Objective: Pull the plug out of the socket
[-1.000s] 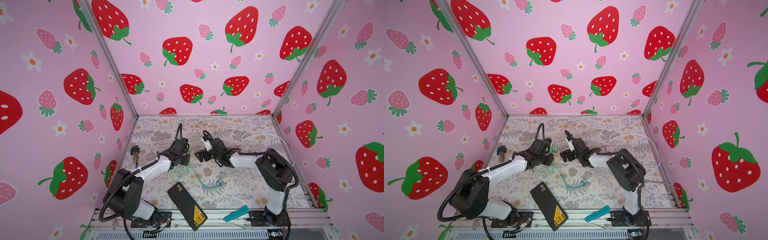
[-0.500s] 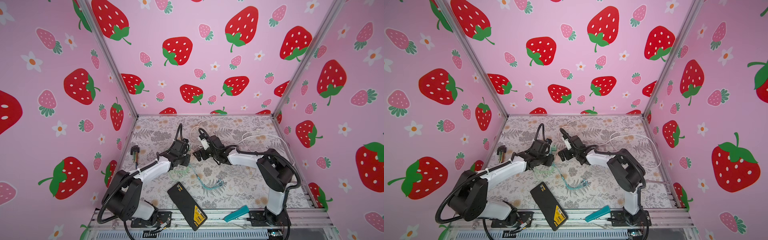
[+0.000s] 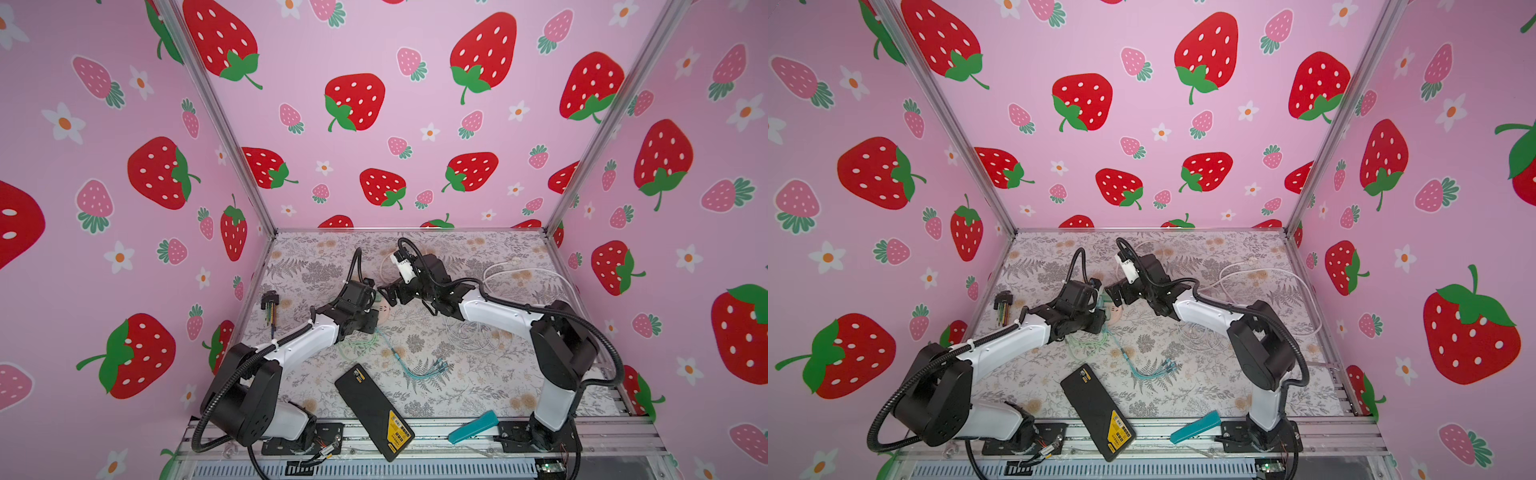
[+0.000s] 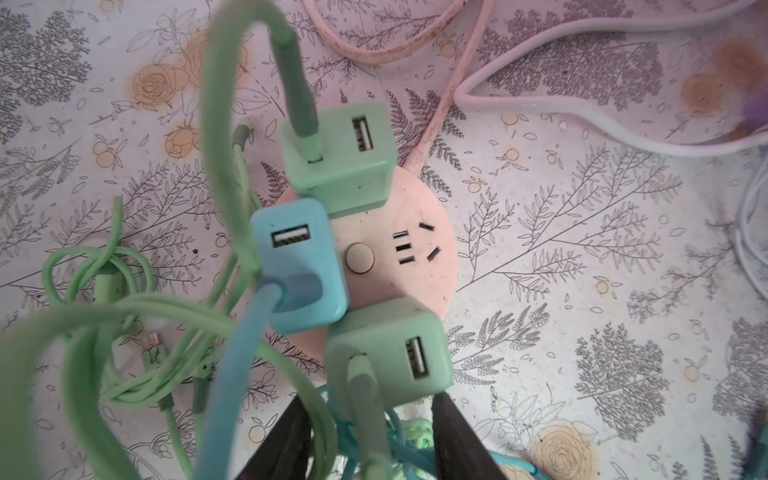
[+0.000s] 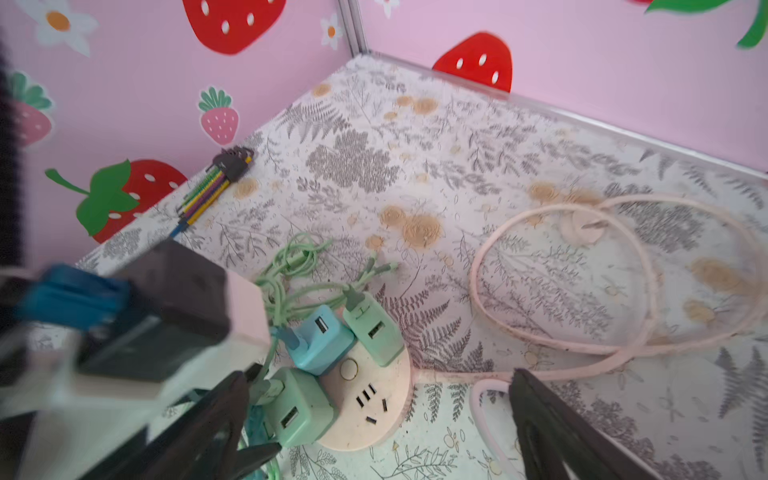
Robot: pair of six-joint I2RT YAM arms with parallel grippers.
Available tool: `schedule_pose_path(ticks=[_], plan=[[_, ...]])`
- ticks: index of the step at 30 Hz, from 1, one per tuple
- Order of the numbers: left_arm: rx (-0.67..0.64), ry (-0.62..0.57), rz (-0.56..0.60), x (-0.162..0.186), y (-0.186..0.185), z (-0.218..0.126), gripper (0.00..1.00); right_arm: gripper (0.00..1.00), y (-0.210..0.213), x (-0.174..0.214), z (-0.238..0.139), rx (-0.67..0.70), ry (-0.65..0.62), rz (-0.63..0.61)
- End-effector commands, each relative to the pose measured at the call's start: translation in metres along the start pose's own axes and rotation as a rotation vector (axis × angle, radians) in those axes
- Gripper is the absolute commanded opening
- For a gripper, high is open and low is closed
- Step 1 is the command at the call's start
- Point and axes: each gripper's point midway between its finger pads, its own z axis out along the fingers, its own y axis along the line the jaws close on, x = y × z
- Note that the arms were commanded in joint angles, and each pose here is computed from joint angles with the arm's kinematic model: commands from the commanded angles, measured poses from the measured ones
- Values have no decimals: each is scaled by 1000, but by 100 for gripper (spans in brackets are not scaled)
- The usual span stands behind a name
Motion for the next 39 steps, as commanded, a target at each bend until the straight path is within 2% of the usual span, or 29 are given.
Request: schedule_pose_path(ticks=[1, 4, 15, 22, 33, 36, 39], plan=[[6, -5, -9, 2, 4, -6, 47, 100, 1, 23, 21, -28, 74, -30], [5, -4, -12, 1, 6, -8, 47, 97, -3, 39, 36, -30, 130, -41], [5, 4, -19, 2, 7, -9, 46, 92, -20, 81, 53, 8, 209, -38], [7, 4, -23, -3, 6, -15, 52, 88, -33, 96, 58, 61, 247, -41], [-125, -102, -45, -13, 13, -71, 64, 87, -39, 103, 58, 67, 265, 0], [-110, -137, -59, -11, 7, -83, 64, 86, -39, 104, 58, 67, 267, 4], [-14, -170, -64, -11, -14, -85, 65, 86, -43, 106, 58, 75, 270, 16]])
